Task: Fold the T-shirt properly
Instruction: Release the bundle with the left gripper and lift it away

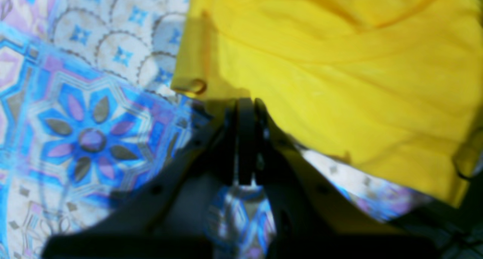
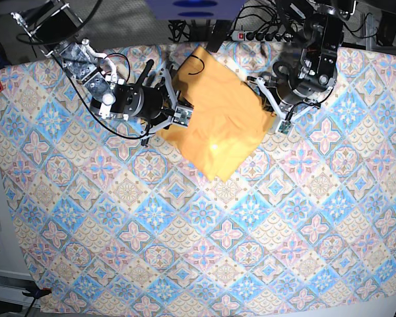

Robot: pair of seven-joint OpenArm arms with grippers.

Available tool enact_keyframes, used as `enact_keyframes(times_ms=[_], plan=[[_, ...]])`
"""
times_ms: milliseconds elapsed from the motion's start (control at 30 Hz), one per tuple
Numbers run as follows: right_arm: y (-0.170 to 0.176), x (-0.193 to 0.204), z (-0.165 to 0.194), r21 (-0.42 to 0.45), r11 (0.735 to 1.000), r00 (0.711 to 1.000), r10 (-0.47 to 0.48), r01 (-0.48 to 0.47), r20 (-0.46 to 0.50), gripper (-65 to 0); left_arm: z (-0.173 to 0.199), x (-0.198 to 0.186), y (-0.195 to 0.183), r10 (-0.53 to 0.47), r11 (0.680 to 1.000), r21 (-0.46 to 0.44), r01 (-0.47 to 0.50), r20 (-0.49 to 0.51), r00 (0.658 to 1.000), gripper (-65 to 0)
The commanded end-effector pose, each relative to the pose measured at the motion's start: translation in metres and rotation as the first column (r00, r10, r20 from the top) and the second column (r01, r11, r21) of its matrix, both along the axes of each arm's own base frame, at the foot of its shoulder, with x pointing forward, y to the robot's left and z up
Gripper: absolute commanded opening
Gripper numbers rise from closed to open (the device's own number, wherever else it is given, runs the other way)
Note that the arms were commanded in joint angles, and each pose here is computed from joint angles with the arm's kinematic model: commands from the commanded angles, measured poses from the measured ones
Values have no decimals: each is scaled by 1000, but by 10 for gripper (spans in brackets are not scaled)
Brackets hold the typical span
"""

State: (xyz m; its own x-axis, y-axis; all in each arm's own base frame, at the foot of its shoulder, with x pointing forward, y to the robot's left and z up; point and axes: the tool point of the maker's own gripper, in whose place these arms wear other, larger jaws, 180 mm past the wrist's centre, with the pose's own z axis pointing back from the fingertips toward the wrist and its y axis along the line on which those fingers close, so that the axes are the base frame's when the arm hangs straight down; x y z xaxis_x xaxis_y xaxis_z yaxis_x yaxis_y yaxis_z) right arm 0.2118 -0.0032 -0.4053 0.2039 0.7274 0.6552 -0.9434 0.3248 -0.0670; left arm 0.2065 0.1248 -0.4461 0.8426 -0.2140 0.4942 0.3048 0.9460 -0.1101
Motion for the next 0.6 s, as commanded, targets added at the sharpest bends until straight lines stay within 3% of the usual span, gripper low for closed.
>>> enact_keyframes(times_ms=[0,100,567], plan=[[4,9,12,35,999,999,-1,0,32,-579,1,9,4,8,1000,-5,-8,21,1000,-649],[3,11,14,36,999,999,-6,4,37,-579,-13,14,-3,-4,1000,-9,4,-11,1000,-650],[7,0,17,51,999,999,3,-5,32,-579,-38,78,-20,-26,999,-20,27,61,998,-648]])
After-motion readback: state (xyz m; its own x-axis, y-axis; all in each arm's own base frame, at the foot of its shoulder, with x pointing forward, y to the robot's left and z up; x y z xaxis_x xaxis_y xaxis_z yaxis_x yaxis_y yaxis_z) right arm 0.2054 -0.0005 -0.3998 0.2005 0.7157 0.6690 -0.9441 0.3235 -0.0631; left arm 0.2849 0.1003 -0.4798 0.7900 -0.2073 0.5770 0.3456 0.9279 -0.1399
